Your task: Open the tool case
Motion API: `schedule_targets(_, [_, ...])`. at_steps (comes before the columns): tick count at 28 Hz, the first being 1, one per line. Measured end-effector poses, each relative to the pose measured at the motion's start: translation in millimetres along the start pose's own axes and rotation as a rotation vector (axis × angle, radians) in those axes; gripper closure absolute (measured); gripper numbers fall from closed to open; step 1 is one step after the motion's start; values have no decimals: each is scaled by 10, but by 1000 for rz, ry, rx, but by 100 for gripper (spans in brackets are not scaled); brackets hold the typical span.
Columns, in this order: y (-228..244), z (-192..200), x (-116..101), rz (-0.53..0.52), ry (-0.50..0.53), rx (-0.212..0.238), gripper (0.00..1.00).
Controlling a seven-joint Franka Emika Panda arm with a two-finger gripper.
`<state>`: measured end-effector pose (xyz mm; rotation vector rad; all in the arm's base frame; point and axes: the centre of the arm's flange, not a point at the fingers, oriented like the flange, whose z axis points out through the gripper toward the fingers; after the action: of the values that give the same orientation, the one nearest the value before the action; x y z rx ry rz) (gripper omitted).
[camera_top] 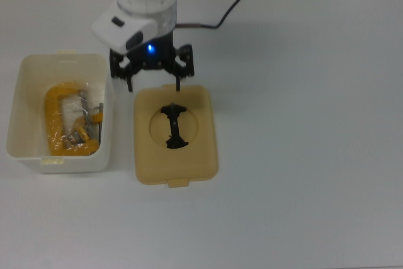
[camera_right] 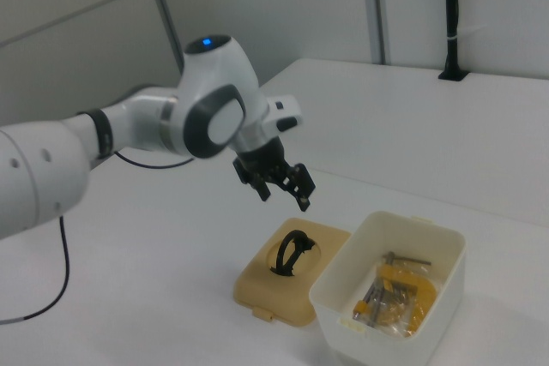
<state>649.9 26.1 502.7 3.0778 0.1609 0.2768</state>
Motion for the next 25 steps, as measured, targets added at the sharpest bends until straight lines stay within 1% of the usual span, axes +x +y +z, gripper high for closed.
schedule_targets(4, [-6, -379, -124, 7, -38, -25, 0])
schedule_targets(6, [-16, -578, -201, 21, -66, -28, 0])
schedule_targets(12, [38, -971, -348, 60, -109, -31, 0])
schedule_targets(16, [129, -1190, -445, 92, -113, -19, 0])
schedule_targets(21, [253, -1425, -546, 133, -87, -2, 0])
schedule_targets(25, [299, -1490, -574, 151, -78, -2, 0])
